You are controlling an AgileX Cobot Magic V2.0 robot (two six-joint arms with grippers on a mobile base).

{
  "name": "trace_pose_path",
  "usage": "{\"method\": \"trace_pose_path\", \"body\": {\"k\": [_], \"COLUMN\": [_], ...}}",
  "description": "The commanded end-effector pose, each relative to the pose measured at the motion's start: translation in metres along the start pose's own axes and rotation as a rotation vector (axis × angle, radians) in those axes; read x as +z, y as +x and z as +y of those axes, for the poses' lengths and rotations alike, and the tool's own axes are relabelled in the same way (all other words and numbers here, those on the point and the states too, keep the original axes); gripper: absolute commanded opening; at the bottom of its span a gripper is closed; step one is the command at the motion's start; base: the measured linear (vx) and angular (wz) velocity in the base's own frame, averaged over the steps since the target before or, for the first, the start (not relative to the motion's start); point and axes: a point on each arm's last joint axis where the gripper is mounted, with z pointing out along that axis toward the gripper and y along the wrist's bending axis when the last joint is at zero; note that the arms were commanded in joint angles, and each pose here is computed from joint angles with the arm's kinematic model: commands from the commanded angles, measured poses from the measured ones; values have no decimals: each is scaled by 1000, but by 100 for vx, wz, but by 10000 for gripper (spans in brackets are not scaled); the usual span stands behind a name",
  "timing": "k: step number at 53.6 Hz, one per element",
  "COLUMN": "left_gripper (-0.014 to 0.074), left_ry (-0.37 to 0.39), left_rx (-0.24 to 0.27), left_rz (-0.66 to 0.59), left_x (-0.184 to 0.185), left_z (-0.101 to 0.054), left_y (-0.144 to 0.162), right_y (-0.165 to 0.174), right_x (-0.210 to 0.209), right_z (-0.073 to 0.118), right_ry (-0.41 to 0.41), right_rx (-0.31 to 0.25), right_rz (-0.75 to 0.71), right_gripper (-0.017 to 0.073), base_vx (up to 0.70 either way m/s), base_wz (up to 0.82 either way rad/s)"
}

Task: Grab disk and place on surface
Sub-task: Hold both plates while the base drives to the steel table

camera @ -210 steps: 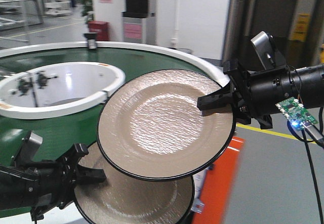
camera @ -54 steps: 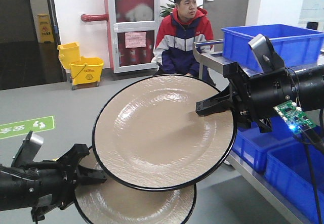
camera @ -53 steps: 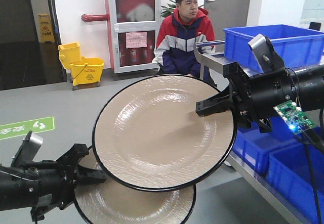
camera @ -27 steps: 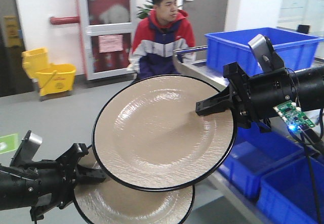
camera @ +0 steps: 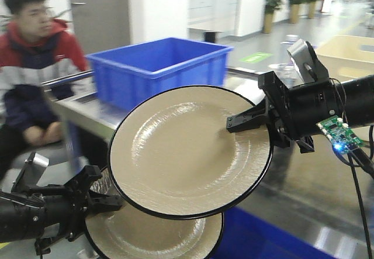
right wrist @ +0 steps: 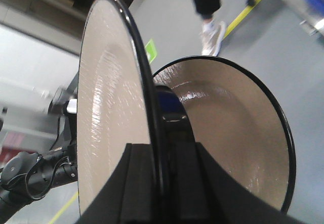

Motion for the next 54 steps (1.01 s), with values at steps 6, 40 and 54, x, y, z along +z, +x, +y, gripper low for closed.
{"method": "trace_pose_path", "body": {"k": [6, 40, 54], "left_gripper": [1, 1, 1], "left_ry": [110, 110, 110], "left_rx": [-42, -42, -42], "left_rz": [-31, -32, -32], "left_x": [-11, -11, -11], "left_z": [-24, -24, -24], "left_y": [-5, -5, -5], "right_y": [-7, -7, -7], "right_x": [-21, -21, -21], "right_z": [35, 35, 35], "right_ry": [-119, -120, -120], "right_rx": [-17, -16, -16], "right_rz": [-114, -115, -115], "right_gripper": [-8, -8, -8], "base_vx": [35, 26, 16], "base_wz": [-73, -62, -47]}}
